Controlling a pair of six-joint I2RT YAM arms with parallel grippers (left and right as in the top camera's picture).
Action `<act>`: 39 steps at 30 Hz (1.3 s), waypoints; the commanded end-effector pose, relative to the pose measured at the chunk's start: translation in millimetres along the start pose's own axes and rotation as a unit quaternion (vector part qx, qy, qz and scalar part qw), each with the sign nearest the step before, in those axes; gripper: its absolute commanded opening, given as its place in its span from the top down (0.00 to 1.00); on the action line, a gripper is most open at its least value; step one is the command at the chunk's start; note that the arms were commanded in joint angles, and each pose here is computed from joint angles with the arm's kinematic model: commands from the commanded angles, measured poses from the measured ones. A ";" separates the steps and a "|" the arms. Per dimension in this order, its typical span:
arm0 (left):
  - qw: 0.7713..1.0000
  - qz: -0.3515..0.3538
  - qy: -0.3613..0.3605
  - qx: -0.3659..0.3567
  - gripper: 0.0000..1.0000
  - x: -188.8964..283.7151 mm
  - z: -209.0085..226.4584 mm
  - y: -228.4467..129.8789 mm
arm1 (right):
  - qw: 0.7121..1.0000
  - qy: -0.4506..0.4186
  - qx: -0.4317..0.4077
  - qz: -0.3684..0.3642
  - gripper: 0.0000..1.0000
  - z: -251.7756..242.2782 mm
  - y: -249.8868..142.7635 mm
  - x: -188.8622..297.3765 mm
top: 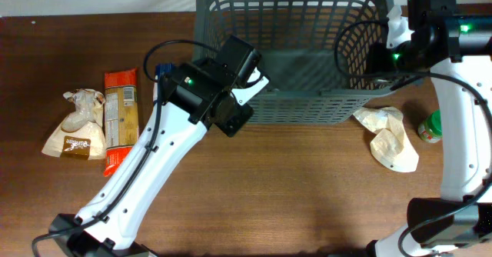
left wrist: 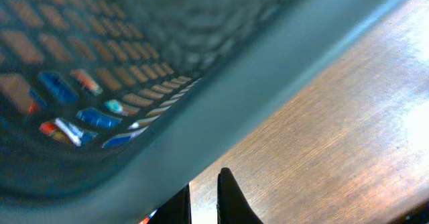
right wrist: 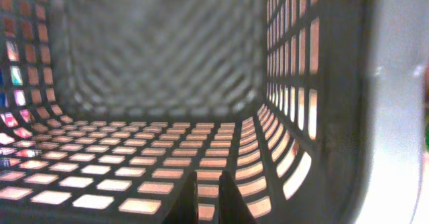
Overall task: Pack container
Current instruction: 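Grip the basket rims with both grippers and drag it toward the table center, then release the basket and withdraw both grippers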
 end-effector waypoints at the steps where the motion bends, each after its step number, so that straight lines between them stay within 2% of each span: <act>1: 0.993 -0.013 0.069 0.094 0.98 24.9 27.5 -8.6 | 0.999 0.010 0.007 -0.030 0.96 5.4 10.4 10.2; 4: 0.987 -0.054 0.088 0.126 0.98 52.8 43.3 -15.9 | 0.998 0.009 0.012 -0.064 0.96 8.4 19.1 26.2; 7: 0.975 -0.083 0.123 0.165 0.98 76.7 64.9 -30.4 | 0.991 -0.033 -0.010 -0.127 0.96 0.6 33.8 50.8; 10: 0.961 -0.066 0.147 0.224 0.98 82.4 90.1 -55.3 | 0.977 -0.078 -0.082 -0.183 0.96 -23.5 46.9 72.6; 16: 0.942 -0.024 0.165 0.292 0.98 80.9 119.9 -91.5 | 0.959 -0.102 -0.148 -0.218 0.96 -80.9 61.4 87.3; 22: 0.932 -0.016 0.175 0.315 0.98 81.8 131.6 -103.5 | 0.962 -0.061 -0.170 -0.206 0.96 -104.8 84.6 59.8; 26: 0.933 -0.011 0.174 0.315 0.98 81.6 130.7 -105.0 | 0.974 0.022 -0.163 -0.156 0.96 -98.1 104.3 9.3; 32: 0.933 -0.008 0.172 0.315 0.98 81.3 129.6 -105.9 | 0.977 0.111 -0.157 -0.091 0.96 -88.7 113.2 -42.1; 39: 0.936 -0.007 0.159 0.314 0.98 80.3 126.5 -105.8 | 0.980 0.132 -0.120 -0.092 0.96 -65.8 117.9 -51.1</act>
Point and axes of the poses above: each gripper's point midway between its finger pads, its own x axis back along the fingers, its own z axis along the line the jaws close on, y = z × x, the point moved 6 cm from there along x, back along the fingers, and after that the axes turned 6 degrees about -x, right-handed, at the moved point
